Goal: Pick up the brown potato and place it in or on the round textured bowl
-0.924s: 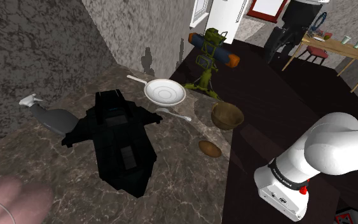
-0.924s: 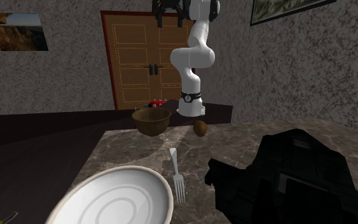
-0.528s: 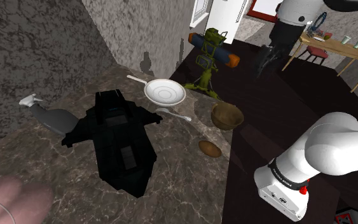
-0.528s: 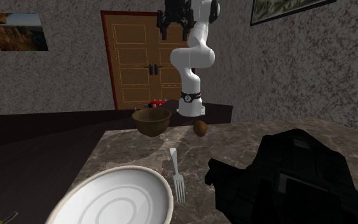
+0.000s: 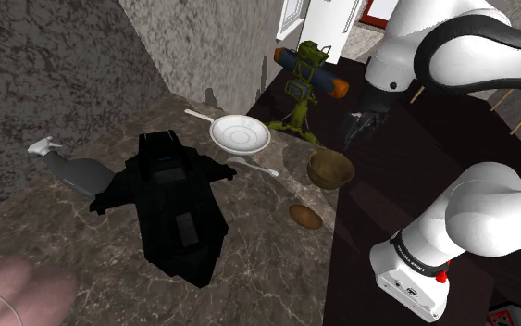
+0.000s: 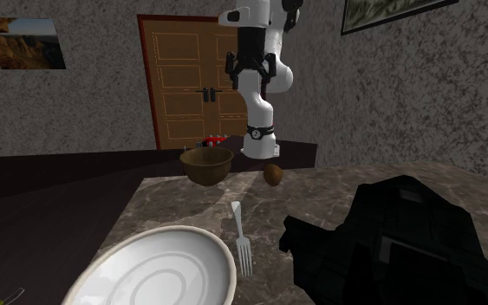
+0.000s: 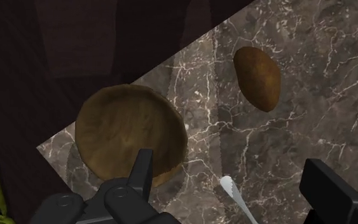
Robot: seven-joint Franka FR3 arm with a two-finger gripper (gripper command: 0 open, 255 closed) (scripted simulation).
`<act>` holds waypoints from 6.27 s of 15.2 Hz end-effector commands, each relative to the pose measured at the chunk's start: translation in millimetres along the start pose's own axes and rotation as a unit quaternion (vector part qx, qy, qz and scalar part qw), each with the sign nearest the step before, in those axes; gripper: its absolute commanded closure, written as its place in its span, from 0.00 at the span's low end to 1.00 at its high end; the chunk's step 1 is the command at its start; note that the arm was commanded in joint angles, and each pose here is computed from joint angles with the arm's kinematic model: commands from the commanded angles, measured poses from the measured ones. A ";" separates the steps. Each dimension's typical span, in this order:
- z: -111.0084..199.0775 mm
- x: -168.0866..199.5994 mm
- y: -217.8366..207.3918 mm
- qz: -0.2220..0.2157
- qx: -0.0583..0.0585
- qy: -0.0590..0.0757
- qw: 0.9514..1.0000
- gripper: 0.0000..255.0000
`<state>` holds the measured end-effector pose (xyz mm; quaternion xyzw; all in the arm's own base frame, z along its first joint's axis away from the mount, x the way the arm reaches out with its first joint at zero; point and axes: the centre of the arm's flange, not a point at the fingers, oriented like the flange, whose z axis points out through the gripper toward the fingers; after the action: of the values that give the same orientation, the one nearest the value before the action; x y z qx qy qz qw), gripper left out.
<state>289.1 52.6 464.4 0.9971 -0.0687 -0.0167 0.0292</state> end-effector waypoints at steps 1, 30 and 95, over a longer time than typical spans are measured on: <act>24.6 -0.7 -9.7 -0.003 0.000 0.002 1.000 0.00; 259.9 1.0 -99.9 -0.029 0.001 0.010 1.000 0.00; 105.3 98.4 105.9 -0.029 0.001 0.010 1.000 1.00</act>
<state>367.1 -69.1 367.5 0.9988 -0.0398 -0.0075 0.0285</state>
